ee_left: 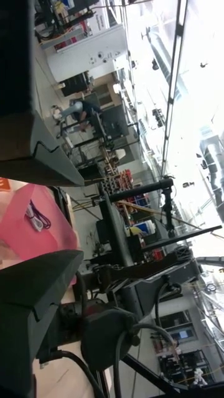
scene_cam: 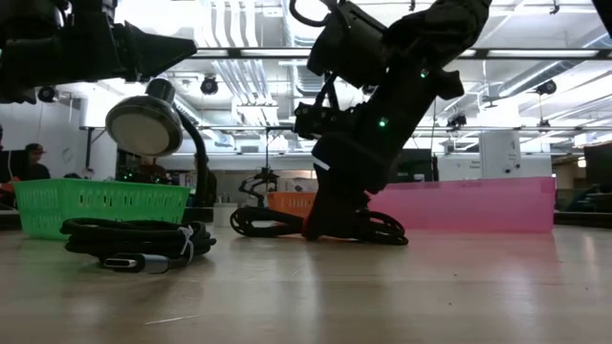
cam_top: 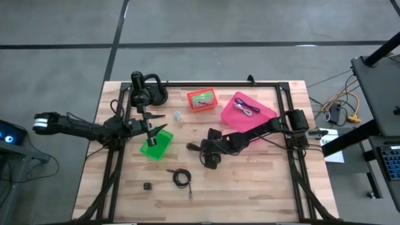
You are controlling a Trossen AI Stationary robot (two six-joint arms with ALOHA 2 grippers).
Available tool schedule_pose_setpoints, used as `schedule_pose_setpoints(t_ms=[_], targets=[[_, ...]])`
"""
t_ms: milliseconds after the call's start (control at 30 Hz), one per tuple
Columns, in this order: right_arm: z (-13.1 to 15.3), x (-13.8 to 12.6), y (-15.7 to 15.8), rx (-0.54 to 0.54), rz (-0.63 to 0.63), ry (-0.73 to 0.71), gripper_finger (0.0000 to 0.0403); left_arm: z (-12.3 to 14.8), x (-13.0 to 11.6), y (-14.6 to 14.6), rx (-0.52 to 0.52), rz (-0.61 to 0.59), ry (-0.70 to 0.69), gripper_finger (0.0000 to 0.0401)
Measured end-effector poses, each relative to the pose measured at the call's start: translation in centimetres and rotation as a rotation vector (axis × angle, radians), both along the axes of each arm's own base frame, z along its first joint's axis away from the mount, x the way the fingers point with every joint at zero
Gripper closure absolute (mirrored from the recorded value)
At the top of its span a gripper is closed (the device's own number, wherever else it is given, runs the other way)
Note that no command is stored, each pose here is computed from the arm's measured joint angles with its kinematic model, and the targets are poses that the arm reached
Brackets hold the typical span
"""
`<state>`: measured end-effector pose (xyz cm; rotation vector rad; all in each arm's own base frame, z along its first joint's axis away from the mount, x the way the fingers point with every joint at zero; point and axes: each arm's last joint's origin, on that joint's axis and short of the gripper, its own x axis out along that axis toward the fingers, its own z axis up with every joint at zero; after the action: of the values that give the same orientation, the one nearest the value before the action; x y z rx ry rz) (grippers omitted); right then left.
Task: Pick and place items into bin
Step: Put the top black charger cable into the pink bin
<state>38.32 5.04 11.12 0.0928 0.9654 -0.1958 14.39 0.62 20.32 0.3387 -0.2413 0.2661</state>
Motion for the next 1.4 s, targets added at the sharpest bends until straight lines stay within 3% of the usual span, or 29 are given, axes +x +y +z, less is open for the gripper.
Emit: schedule_pose_setpoints(t_ms=[400,1000,1167,1400], targets=[[0.0,-0.3,0.0,0.000,0.008,0.026,0.0182,0.0,0.0,0.0,0.000,0.000,0.000,0.0239],[0.7,-0.7,-0.1,-0.001,0.062,0.049,0.0364,0.0,0.0,0.0,0.000,0.000,-0.001,0.0239],[2.1,-1.7,-0.4,-0.060,0.043,0.094,0.0370,0.0,0.0,0.0,0.000,0.000,0.000,0.0239],[4.7,-3.6,-1.3,-0.222,-0.141,0.128,0.0370,0.0,0.0,0.0,0.000,0.000,-0.001,0.0239]])
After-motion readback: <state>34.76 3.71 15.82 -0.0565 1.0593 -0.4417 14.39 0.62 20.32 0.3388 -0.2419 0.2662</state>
